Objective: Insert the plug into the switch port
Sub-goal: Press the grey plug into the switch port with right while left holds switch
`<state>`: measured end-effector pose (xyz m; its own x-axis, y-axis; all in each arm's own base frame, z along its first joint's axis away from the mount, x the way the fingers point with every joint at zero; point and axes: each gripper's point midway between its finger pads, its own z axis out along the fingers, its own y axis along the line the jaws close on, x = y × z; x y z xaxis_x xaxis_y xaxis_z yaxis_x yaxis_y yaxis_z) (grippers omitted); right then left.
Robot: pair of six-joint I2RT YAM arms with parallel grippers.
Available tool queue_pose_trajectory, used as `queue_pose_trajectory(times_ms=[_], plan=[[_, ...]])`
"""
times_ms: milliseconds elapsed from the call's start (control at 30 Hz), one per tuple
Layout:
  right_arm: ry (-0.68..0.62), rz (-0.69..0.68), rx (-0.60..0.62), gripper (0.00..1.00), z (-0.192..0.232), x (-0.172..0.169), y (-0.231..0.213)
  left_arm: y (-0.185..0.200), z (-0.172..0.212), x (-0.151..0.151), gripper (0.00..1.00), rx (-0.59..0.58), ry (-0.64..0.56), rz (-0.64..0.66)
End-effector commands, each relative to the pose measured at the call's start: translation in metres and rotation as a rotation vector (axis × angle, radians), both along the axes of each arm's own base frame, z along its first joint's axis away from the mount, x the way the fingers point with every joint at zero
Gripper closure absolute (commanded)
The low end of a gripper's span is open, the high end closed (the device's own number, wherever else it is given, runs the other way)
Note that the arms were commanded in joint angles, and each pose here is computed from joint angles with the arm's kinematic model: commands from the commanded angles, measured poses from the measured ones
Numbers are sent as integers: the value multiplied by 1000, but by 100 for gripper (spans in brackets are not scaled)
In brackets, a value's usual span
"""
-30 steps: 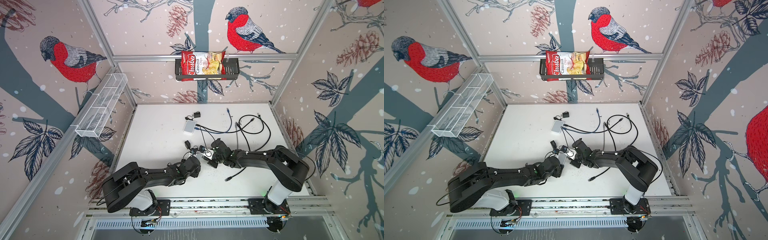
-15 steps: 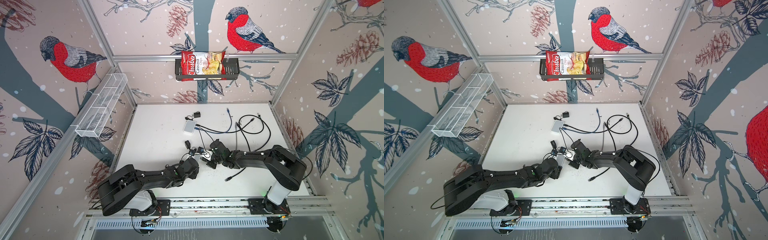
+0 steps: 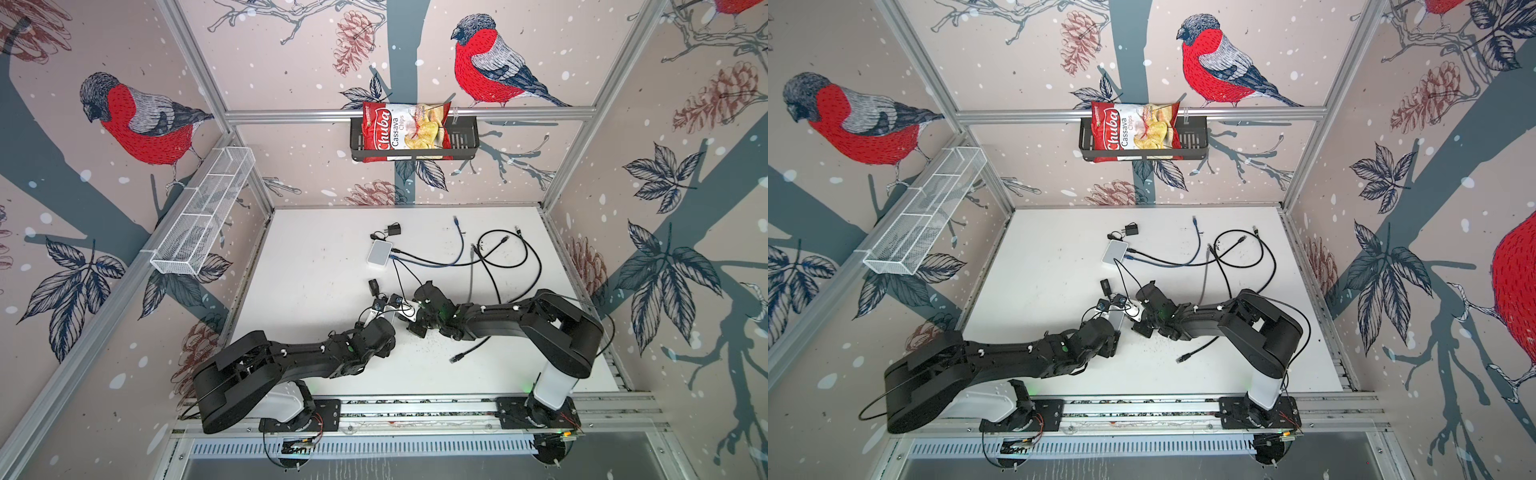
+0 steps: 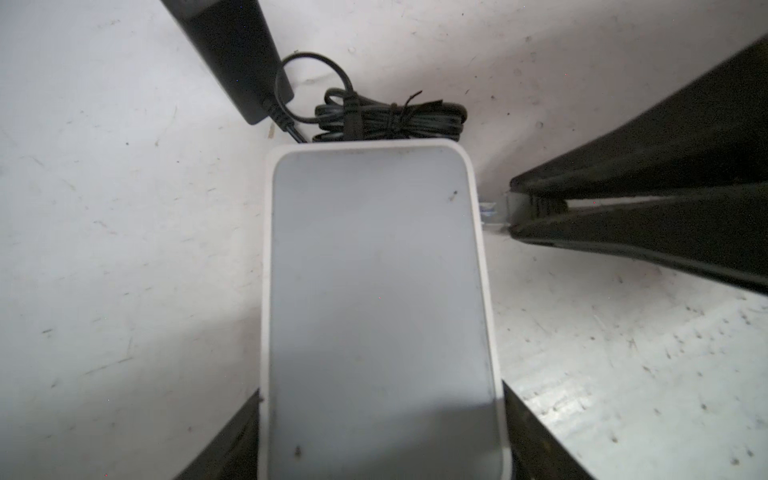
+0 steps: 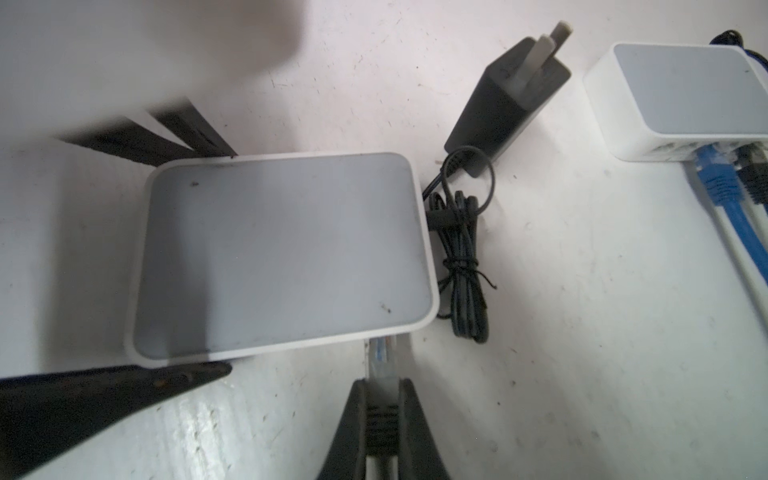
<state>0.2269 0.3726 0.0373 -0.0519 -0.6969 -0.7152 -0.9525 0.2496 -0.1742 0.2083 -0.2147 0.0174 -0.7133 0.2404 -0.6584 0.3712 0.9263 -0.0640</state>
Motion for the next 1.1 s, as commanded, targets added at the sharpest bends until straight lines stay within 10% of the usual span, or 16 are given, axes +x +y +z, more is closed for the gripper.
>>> queue_pose_trajectory(times_ms=[0,667,1067], plan=[[-204,263,352,100,92,-11,61,-102,40,-79,52,-304,69,-715],[-271,262,405,100,104,3,57,-110,58,-83,53,-347,31,-772],[-246,98,310,100,81,23,38,-71,58,-42,19,-273,-50,-446]])
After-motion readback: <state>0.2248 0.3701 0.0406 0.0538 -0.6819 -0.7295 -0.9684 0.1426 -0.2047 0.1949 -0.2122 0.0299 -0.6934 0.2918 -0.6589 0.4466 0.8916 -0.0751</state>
